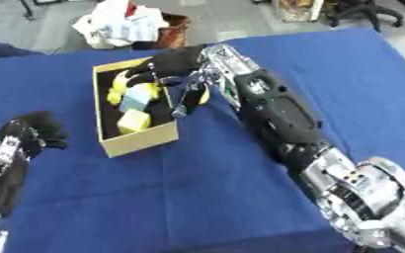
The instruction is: Pick up objects on the table and place them in the box.
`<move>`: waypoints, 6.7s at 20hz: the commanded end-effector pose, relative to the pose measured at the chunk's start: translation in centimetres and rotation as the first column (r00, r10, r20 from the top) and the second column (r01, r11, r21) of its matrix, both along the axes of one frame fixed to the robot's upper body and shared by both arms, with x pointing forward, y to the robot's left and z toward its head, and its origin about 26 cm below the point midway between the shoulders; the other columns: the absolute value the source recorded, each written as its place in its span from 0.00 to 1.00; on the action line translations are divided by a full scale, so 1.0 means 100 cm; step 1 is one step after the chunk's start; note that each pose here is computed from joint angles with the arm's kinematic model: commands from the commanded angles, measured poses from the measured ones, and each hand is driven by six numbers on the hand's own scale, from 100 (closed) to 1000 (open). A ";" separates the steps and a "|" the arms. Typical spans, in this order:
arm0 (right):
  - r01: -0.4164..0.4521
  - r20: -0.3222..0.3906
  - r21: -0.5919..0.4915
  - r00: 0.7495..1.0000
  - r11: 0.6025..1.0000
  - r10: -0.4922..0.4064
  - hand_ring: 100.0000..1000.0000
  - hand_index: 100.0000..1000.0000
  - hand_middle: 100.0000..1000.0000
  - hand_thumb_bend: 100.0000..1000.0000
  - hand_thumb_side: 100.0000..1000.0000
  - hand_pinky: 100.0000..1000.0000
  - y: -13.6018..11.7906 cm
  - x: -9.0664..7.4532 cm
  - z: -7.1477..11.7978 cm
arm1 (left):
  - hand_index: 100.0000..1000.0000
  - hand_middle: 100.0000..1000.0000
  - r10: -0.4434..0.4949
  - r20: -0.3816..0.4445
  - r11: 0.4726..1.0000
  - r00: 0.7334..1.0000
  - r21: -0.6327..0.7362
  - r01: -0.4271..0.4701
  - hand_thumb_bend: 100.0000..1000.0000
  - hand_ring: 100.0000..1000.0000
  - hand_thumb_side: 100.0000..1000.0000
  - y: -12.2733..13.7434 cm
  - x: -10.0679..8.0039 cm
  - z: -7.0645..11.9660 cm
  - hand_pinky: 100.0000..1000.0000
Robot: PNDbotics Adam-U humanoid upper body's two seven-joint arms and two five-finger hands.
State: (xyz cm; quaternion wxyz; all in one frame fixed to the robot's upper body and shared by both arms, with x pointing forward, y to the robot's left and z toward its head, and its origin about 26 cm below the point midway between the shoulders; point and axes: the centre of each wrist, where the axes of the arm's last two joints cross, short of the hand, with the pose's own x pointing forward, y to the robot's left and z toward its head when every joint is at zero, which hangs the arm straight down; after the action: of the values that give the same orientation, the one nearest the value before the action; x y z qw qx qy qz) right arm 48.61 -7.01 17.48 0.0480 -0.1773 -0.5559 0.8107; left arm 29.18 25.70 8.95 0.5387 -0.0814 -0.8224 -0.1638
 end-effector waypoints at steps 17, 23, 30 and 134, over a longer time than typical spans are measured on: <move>0.385 -0.057 0.103 0.923 0.917 -0.381 0.92 1.00 1.00 0.00 0.06 0.87 -0.126 0.033 0.040 | 0.77 0.59 -0.049 0.080 0.998 0.996 0.043 0.045 0.00 0.62 0.77 -0.002 0.005 0.023 0.60; 0.470 -0.034 0.140 0.882 0.871 -0.470 0.98 1.00 1.00 0.03 0.08 0.90 -0.143 0.033 0.049 | 0.77 0.59 -0.053 0.089 0.998 0.995 0.048 0.048 0.00 0.62 0.78 -0.001 0.006 0.026 0.60; 0.566 -0.053 0.143 0.823 0.812 -0.565 0.98 1.00 1.00 0.00 0.07 0.90 -0.160 0.034 0.042 | 0.77 0.59 -0.057 0.090 0.997 0.994 0.051 0.052 0.00 0.62 0.79 -0.001 0.006 0.026 0.60; 0.114 0.105 0.511 0.976 0.852 -0.193 0.53 0.92 0.59 0.00 0.01 0.41 -0.095 0.025 0.056 | 0.77 0.58 -0.093 0.095 0.995 0.991 0.041 0.090 0.00 0.62 0.80 -0.006 0.006 0.027 0.60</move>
State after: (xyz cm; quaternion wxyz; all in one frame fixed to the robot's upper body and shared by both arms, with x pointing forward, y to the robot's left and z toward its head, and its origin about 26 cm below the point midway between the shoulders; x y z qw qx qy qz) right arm 51.28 -17.67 21.10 0.1537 -0.2744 -0.7283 0.6088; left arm 29.91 24.98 10.87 0.5027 -0.1014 -0.8353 -0.1982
